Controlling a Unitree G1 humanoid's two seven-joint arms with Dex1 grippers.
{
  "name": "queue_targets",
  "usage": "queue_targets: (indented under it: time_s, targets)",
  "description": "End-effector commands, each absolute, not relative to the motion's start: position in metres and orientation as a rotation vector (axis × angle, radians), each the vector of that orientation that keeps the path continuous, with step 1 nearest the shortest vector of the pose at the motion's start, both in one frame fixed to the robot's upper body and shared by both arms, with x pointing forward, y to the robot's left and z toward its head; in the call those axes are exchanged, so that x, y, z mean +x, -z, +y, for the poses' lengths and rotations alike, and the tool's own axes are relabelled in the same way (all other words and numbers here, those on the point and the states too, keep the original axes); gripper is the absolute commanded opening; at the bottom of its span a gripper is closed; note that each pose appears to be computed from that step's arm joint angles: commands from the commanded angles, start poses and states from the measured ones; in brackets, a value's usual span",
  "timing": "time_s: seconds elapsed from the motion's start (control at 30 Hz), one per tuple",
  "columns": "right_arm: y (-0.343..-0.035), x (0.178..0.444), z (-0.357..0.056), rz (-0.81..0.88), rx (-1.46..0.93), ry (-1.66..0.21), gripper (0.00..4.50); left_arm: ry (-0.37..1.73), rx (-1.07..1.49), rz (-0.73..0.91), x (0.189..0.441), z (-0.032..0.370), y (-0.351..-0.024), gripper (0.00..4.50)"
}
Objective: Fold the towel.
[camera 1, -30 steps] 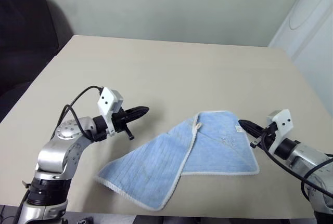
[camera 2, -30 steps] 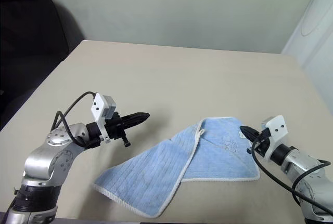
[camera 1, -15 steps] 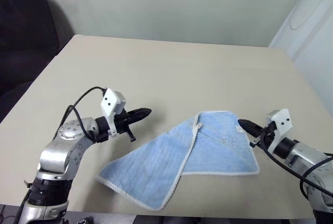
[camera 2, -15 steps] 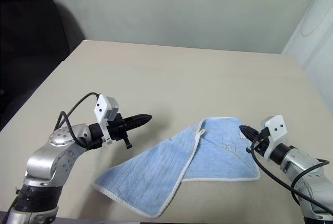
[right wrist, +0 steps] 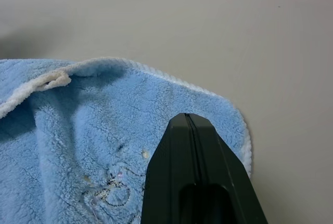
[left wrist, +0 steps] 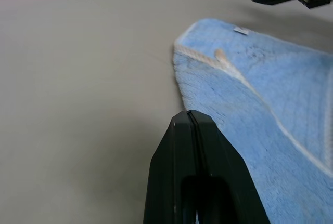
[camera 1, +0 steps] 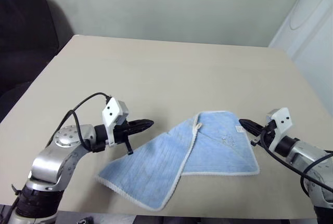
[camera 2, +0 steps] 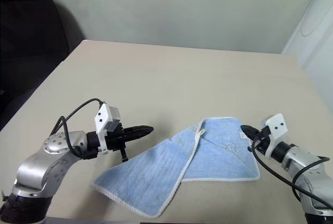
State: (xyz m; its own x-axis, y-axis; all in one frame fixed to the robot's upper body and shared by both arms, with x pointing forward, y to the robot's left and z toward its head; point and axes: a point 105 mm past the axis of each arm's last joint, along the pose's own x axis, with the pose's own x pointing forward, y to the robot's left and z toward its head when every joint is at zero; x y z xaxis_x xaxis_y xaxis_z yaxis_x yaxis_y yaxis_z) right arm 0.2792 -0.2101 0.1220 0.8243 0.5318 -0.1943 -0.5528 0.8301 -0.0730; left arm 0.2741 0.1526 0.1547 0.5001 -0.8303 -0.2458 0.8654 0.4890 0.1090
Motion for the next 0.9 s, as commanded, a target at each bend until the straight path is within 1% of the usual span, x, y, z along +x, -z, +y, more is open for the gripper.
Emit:
queue_targets:
  time_s: [0.03,0.1,0.23,0.3,0.37,0.4,0.43,0.47,0.63,0.67,0.83,0.9]
  targets:
    - [-0.129,0.278,-0.207,0.143,-0.15,-0.594,0.0,1.14,0.294,0.166,0.261,0.143,-0.159,0.03]
    - [-0.13,0.278,-0.204,0.142,-0.151,-0.608,0.0,1.191,0.324,0.179,0.256,0.143,-0.159,0.03]
    - [-0.129,0.277,-0.213,0.147,-0.164,-0.577,0.0,1.261,0.346,0.202,0.249,0.142,-0.158,0.03]
    - [-0.13,0.275,-0.212,0.149,-0.162,-0.58,0.0,1.345,0.362,0.233,0.238,0.141,-0.155,0.03]
    - [-0.129,0.273,-0.213,0.158,-0.167,-0.58,0.0,1.47,0.37,0.279,0.222,0.14,-0.152,0.03]
    - [-0.128,0.272,-0.214,0.161,-0.169,-0.579,0.0,1.53,0.37,0.301,0.215,0.139,-0.151,0.39]
    - [-0.128,0.272,-0.214,0.162,-0.17,-0.579,0.0,1.584,0.374,0.321,0.208,0.139,-0.151,0.6]
    - [-0.129,0.272,-0.214,0.162,-0.171,-0.579,0.0,1.625,0.391,0.332,0.203,0.139,-0.151,0.9]
    - [-0.13,0.271,-0.215,0.163,-0.175,-0.577,0.0,1.769,0.536,0.353,0.189,0.138,-0.144,2.79]
    - [-0.13,0.271,-0.216,0.165,-0.175,-0.577,0.0,1.799,0.57,0.359,0.187,0.137,-0.142,3.1]
    - [-0.128,0.265,-0.216,0.18,-0.171,-0.568,0.0,1.891,0.678,0.358,0.18,0.131,-0.131,3.1]
    - [-0.127,0.261,-0.216,0.189,-0.169,-0.564,0.0,1.913,0.76,0.327,0.18,0.13,-0.125,3.1]
